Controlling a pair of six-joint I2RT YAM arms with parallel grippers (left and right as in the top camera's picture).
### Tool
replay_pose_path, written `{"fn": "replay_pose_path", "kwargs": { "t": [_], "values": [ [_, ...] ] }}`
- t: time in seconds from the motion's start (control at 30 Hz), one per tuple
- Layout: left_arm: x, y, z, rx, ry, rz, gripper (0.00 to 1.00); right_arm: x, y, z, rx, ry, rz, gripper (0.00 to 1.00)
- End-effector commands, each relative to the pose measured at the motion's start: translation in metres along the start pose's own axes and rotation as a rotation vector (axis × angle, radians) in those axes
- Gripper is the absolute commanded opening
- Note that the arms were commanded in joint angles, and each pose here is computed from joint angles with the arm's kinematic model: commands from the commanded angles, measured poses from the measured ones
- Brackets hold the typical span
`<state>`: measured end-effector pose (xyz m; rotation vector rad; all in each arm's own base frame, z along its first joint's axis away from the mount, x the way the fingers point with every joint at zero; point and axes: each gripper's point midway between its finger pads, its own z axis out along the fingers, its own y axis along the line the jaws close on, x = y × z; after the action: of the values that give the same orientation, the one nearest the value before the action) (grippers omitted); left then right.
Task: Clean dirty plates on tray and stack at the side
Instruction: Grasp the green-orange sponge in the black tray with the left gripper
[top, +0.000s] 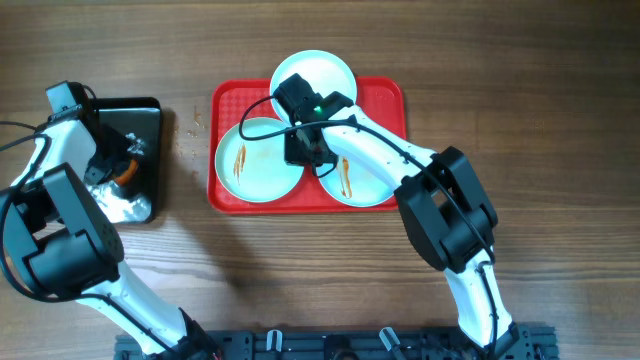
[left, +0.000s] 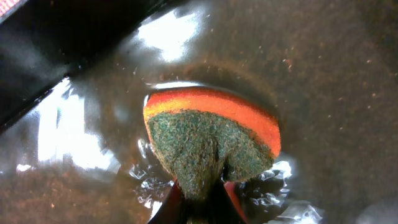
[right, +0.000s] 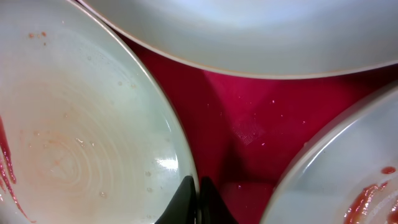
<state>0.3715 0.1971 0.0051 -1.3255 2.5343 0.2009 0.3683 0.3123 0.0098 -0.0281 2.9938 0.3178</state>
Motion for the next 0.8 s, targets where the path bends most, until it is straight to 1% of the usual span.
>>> {"fn": "replay_pose_path", "kwargs": {
  "t": [0.0, 0.07, 0.17, 0.23, 0.27, 0.4, 0.5, 0.77],
  "values": [
    [-0.004, 0.000, -0.020, 0.015, -0.007, -0.003, 0.04, -0.004, 0.001, 0.002, 0.016, -0.019, -0.016, 0.04],
    [-0.018, -0.006, -0.060, 0.075, -0.057, -0.012, 0.04, -0.004, 0.001, 0.002, 0.015, -0.019, -0.015, 0.05],
    [-0.022, -0.011, -0.124, 0.191, -0.119, -0.017, 0.04, -0.004, 0.001, 0.002, 0.015, -0.019, -0.015, 0.05],
    [-0.016, -0.023, -0.157, 0.304, -0.138, 0.093, 0.04, -0.004, 0.002, 0.002, 0.009, -0.014, -0.015, 0.05],
    [-0.011, -0.023, -0.166, 0.324, -0.136, 0.124, 0.04, -0.004, 0.002, 0.002, 0.007, -0.016, -0.016, 0.05],
    [-0.006, -0.022, -0.162, 0.314, -0.117, 0.196, 0.04, -0.002, 0.009, 0.002, -0.028, -0.001, -0.047, 0.05],
    [-0.003, -0.022, -0.155, 0.304, -0.096, 0.197, 0.04, -0.002, 0.009, 0.002, -0.029, -0.003, -0.047, 0.05],
    [-0.003, -0.022, -0.154, 0.304, -0.095, 0.197, 0.04, -0.002, 0.010, 0.002, -0.036, 0.001, -0.062, 0.05]
  ]
}}
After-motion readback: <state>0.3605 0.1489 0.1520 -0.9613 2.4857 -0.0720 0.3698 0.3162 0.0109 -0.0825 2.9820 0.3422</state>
